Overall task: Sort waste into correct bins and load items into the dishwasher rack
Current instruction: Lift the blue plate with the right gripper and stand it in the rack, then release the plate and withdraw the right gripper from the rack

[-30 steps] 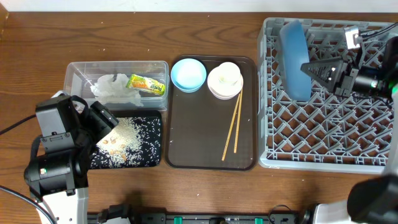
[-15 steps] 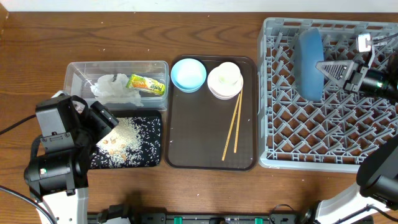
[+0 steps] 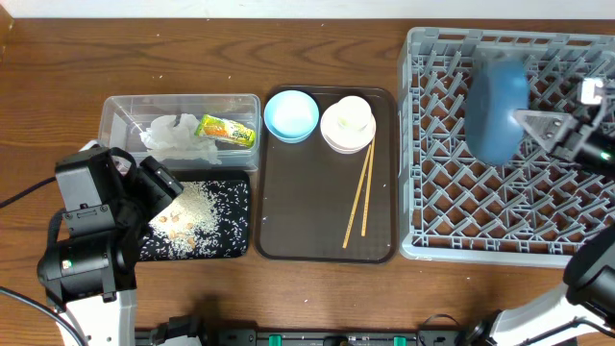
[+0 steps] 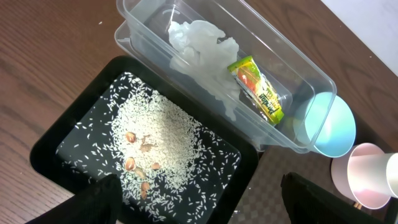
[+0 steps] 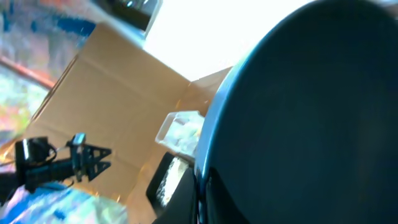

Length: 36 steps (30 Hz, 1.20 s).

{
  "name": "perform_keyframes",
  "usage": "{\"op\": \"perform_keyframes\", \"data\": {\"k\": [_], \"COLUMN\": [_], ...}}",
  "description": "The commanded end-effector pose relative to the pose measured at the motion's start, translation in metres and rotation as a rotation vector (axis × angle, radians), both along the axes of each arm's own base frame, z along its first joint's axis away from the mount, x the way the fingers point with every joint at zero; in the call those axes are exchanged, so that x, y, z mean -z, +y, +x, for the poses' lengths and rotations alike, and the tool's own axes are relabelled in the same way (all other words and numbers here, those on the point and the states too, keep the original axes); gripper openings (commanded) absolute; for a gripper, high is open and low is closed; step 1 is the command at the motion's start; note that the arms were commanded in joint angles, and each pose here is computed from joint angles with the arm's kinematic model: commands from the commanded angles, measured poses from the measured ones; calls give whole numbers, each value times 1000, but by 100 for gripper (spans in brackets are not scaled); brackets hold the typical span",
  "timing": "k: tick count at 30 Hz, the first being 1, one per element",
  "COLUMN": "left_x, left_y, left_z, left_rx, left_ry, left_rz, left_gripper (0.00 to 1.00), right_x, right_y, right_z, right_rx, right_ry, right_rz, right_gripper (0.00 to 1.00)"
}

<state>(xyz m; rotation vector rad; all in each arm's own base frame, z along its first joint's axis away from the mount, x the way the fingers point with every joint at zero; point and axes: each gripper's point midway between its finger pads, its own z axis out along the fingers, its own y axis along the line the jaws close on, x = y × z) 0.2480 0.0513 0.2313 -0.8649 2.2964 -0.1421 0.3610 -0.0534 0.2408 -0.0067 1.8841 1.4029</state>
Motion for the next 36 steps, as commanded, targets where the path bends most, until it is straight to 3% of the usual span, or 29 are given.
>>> {"op": "perform_keyframes", "data": {"k": [1, 3, 5, 7, 10, 12, 17, 22, 27, 36], "left_x": [-3, -3, -3, -3, -3, -3, -3, -3, -3, -3], "left_y": [3, 3, 3, 3, 3, 3, 3, 3, 3, 3], "left_z": [0, 0, 0, 0, 0, 0, 0, 0, 0, 0], "left_rx": [-8, -8, -8, -8, -9, -8, -8, -8, -8, -8], "left_ry": [-3, -3, -3, -3, -3, -3, -3, -3, -3, -3], "left_rz": [13, 14, 14, 14, 14, 14, 14, 14, 14, 14], "left_gripper": [84, 84, 84, 84, 84, 84, 84, 85, 85, 85], "right_x": [8, 10, 11, 11, 11, 11, 16, 42, 60, 26], "right_y": [-26, -36, -43, -50, -61, -69, -81, -90, -74, 9], "right_z": [-6, -9, -11, -13, -15, -16, -8, 9, 30, 73], "right_rx": [70, 95, 117, 139, 174, 199, 224, 263, 251, 135], "right_ry": [32, 48, 56, 73, 107, 128, 161, 316, 423, 356], "right_rz": [4, 4, 6, 21, 49, 68, 73, -39, -260, -743], "right_gripper": [13, 36, 44, 64, 79, 99, 99, 99, 99, 99]}}
